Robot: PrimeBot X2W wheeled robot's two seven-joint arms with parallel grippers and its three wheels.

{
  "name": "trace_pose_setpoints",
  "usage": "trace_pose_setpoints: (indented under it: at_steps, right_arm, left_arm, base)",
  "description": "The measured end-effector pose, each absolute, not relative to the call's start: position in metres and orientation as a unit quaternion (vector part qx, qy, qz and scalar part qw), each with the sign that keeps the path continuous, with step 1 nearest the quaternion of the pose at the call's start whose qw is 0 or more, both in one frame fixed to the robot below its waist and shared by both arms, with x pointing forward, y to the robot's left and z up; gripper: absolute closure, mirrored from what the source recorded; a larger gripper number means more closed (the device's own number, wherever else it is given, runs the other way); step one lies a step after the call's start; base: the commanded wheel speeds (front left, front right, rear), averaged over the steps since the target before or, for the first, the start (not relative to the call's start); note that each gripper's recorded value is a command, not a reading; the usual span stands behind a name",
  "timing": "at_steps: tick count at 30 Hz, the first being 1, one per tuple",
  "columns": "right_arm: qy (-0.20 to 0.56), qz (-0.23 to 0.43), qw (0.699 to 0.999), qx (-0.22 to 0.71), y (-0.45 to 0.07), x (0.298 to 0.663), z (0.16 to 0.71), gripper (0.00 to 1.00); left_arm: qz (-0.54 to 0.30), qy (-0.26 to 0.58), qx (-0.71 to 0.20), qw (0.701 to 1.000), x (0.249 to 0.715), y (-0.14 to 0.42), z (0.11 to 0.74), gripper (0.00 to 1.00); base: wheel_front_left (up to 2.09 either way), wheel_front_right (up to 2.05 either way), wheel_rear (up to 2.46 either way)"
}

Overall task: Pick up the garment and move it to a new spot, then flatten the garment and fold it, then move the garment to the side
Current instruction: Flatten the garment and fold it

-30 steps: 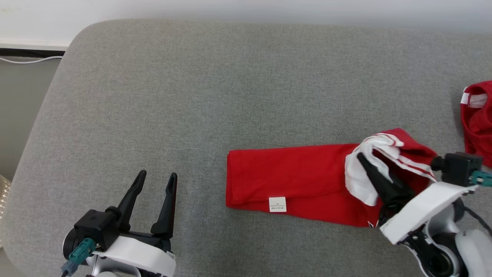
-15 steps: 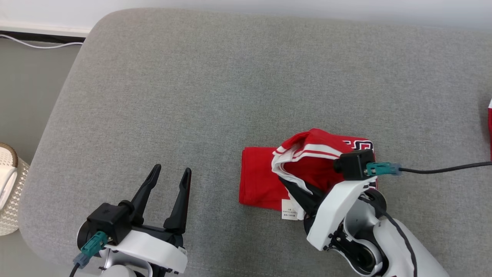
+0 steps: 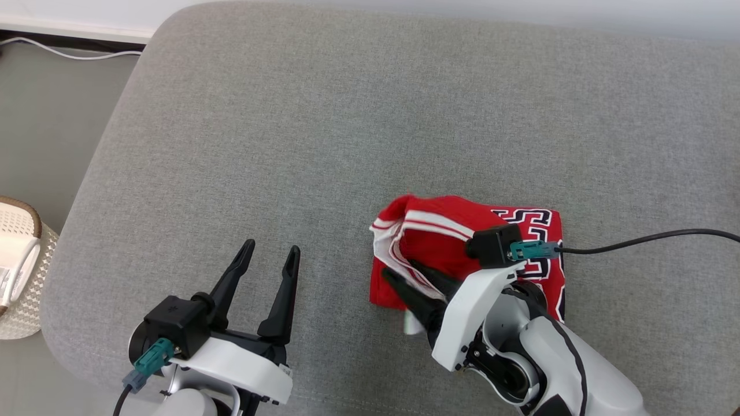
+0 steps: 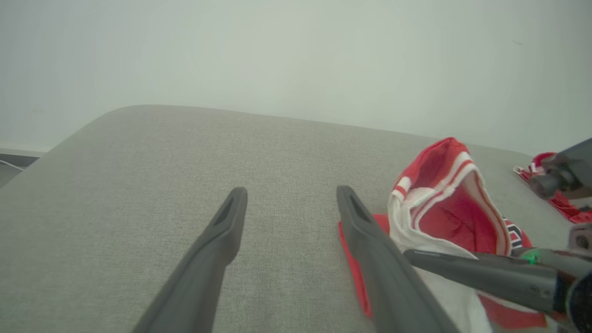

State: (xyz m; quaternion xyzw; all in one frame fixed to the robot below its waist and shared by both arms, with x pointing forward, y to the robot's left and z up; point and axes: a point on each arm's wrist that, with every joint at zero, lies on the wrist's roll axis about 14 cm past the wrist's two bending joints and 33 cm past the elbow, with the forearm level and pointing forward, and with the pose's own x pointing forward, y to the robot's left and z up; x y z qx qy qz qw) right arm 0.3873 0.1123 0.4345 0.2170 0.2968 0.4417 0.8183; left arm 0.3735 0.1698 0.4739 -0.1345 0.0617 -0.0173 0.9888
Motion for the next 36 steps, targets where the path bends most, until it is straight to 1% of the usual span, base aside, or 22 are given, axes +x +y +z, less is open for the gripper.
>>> trace_pose_setpoints:
  at_steps: [8, 13, 17, 19, 21, 24, 27, 31, 36]
  right_arm:
    - [0.275, 0.466, 0.812, 0.219, 0.122, 0.379, 0.451, 0.00]
    - [0.210, 0.503, 0.810, 0.213, 0.119, 0.370, 0.488, 0.00]
    - [0.149, 0.501, 0.826, 0.211, 0.091, 0.368, 0.509, 0.00]
    - [0.115, 0.481, 0.846, 0.199, 0.069, 0.375, 0.513, 0.00]
    - [0.078, 0.446, 0.870, 0.195, 0.042, 0.386, 0.519, 0.00]
    - [0.024, 0.386, 0.908, 0.161, -0.003, 0.404, 0.524, 0.00]
    - [-0.018, 0.325, 0.937, 0.128, -0.045, 0.413, 0.528, 0.00]
    - [-0.042, 0.260, 0.961, 0.081, -0.089, 0.412, 0.528, 0.00]
    - [-0.042, 0.202, 0.977, 0.043, -0.124, 0.403, 0.520, 0.00]
  left_arm:
    - [-0.024, 0.061, -0.136, 0.989, 0.374, 0.165, 0.474, 0.00]
    - [-0.031, 0.056, -0.135, 0.989, 0.375, 0.162, 0.477, 0.00]
    - [-0.040, 0.050, -0.132, 0.989, 0.376, 0.159, 0.482, 0.00]
    - [-0.044, 0.047, -0.129, 0.990, 0.376, 0.158, 0.485, 0.00]
    - [-0.049, 0.043, -0.125, 0.990, 0.378, 0.158, 0.488, 0.00]
    - [-0.052, 0.042, -0.118, 0.991, 0.378, 0.158, 0.490, 0.00]
    - [-0.054, 0.045, -0.109, 0.992, 0.376, 0.159, 0.489, 0.00]
    - [-0.058, 0.050, -0.100, 0.992, 0.373, 0.159, 0.490, 0.00]
    - [-0.045, 0.051, -0.090, 0.994, 0.368, 0.164, 0.491, 0.00]
  base:
    - [0.00, 0.00, 0.00]
    - [0.00, 0.00, 0.00]
    - [0.00, 0.00, 0.00]
    - [0.00, 0.00, 0.00]
    - [0.00, 0.00, 0.00]
    - [0.00, 0.00, 0.00]
    - [0.00, 0.00, 0.00]
    - [0.00, 0.00, 0.00]
    - [0.00, 0.00, 0.00]
